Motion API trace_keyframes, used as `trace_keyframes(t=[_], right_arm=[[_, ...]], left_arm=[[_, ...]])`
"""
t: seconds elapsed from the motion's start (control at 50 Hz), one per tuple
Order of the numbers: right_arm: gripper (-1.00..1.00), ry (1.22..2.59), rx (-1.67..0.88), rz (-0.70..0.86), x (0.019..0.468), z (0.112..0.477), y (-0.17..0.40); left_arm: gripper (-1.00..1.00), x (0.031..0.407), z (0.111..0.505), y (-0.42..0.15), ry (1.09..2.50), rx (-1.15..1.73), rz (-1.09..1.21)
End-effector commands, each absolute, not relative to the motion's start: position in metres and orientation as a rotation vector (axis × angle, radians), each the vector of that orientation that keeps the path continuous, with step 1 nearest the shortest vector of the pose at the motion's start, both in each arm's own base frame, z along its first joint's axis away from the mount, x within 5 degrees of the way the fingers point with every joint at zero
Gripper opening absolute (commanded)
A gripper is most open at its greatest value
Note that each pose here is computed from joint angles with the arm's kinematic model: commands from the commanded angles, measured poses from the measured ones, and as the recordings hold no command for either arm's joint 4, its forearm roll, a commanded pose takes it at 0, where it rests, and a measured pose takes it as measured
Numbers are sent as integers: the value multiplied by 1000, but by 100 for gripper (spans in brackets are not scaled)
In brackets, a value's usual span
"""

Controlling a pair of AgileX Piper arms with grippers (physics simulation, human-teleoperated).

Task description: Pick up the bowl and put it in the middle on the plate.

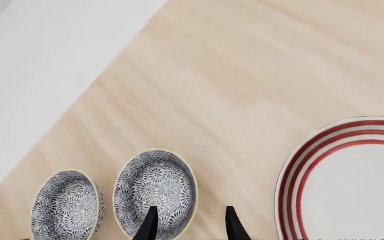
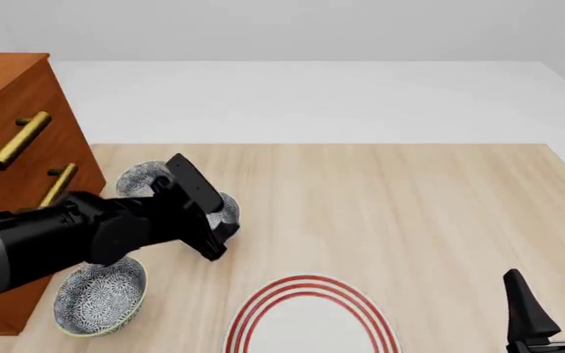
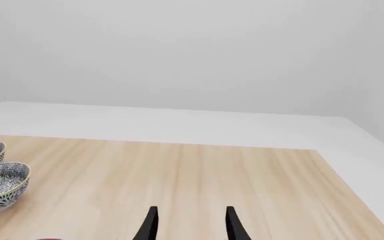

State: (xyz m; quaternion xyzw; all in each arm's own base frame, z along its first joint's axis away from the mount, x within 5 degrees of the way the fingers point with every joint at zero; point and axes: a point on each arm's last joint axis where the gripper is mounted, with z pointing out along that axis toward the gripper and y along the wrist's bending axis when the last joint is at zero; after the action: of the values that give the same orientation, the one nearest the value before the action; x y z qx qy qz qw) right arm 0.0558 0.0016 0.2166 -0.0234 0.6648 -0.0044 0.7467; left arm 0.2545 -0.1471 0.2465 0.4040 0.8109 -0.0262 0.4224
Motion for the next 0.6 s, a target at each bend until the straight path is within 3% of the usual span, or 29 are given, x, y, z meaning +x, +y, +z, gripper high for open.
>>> trace_keyframes(t=[0.02,0.6], right_arm=[[100,1457,-54,-14,56,216,2],[100,1458,-52,-12,56,216,2]], left_arm=[[100,261,227,-149,2069,1054,-48],[100,271,183,-145,2121,1102,-10]])
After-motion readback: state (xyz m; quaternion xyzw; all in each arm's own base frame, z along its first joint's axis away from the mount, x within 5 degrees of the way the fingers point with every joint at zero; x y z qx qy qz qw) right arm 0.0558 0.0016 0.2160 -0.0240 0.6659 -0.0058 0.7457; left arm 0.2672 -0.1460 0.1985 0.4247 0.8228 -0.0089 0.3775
